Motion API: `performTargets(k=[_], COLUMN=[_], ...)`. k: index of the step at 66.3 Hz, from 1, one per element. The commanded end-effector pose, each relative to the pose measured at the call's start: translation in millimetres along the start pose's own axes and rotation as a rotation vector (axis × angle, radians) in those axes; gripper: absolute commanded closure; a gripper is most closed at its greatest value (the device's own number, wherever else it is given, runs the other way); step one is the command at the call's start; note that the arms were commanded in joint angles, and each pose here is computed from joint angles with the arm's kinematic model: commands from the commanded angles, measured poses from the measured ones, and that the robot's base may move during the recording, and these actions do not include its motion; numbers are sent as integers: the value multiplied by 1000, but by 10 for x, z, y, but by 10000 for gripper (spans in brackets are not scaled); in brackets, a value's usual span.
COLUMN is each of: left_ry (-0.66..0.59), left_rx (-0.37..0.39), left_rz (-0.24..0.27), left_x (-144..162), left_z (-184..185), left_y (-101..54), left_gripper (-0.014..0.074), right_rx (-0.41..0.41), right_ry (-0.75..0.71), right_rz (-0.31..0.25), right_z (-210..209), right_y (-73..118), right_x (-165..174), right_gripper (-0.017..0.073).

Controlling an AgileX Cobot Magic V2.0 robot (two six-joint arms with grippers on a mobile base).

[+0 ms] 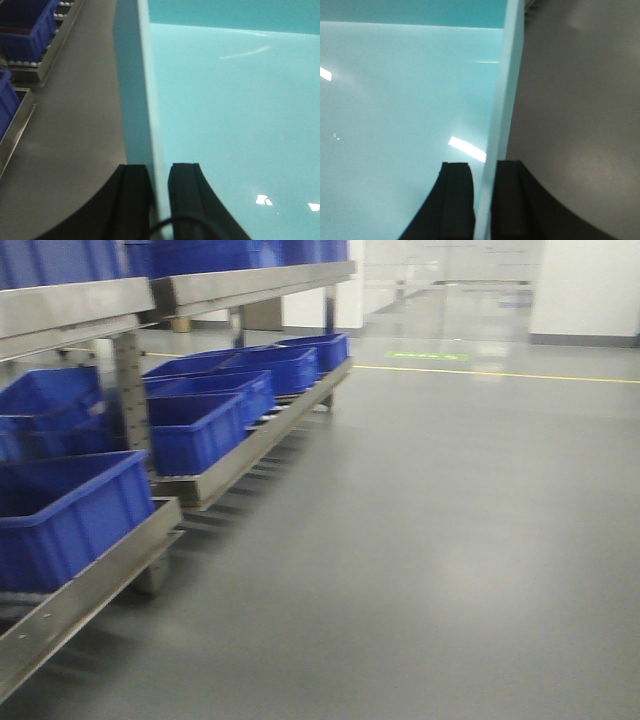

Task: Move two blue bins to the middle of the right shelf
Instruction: 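Drive the base away from the shelf holding the teal bin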

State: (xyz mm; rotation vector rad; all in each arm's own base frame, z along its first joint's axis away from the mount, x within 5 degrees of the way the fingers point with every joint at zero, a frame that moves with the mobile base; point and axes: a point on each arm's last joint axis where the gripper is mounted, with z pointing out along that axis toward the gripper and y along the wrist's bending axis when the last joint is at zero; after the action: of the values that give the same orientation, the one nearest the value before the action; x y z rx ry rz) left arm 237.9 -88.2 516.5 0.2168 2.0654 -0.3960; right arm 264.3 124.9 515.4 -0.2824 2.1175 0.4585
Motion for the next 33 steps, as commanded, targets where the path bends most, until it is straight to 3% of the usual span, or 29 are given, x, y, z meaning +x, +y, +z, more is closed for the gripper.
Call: performTargets(k=[1,33], left_ry=[-79,-79], left_rx=[-36,-36], left_rz=[30,30], left_x=[-75,-75], left_z=[-91,-91], left_y=[35,35], left_gripper=[704,704], right_rx=[36,36], right_ry=[-60,-60], right_rz=[-35,-35], right_z=[-123,-123], right_y=[-40,-40], right_x=[-58,-58], right_gripper=[712,712])
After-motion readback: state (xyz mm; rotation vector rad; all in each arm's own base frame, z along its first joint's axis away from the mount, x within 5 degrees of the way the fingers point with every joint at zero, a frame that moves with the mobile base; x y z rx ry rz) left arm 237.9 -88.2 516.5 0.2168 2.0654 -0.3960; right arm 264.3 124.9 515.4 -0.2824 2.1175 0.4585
